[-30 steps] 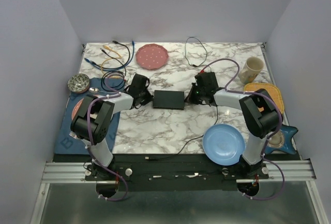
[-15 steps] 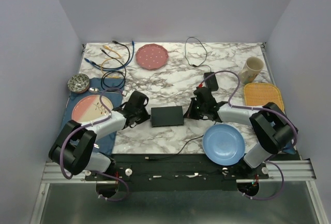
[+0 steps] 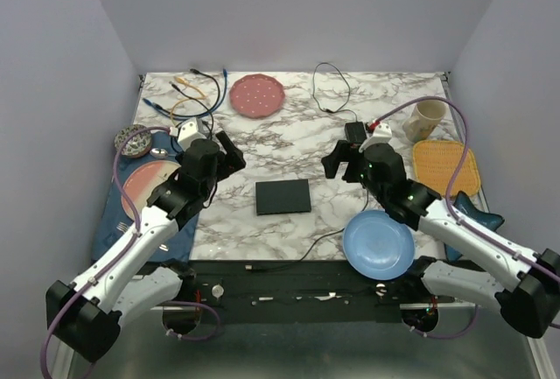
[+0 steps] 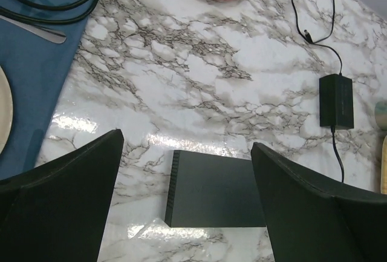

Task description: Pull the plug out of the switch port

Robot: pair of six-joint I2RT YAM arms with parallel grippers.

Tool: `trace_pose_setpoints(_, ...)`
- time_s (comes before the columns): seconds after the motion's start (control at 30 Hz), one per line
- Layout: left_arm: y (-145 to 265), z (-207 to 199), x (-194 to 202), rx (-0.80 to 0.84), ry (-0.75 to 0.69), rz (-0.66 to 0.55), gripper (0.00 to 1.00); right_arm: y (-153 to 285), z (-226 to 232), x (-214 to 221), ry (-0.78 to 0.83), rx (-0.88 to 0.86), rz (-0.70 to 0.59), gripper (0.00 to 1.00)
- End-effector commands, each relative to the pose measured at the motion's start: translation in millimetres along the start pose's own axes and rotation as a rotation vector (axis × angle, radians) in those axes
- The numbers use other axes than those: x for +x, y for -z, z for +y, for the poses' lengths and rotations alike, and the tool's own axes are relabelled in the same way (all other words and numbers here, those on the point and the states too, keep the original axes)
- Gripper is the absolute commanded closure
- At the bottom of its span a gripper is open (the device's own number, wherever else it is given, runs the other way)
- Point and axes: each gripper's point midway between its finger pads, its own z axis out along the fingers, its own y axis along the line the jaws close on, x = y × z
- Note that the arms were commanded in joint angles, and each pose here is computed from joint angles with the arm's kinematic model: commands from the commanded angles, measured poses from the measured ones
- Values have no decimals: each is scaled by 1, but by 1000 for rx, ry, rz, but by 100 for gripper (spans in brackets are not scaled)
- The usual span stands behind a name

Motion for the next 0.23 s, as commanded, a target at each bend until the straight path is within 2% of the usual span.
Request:
trace_pose_setpoints(0.0, -3, 13, 14, -29, 43, 21, 1, 10, -19, -1, 46, 43, -76, 0)
trace_pose_setpoints(0.2, -7, 17, 30, -65, 14, 101, 1, 17, -22, 1, 82, 37, -78, 0)
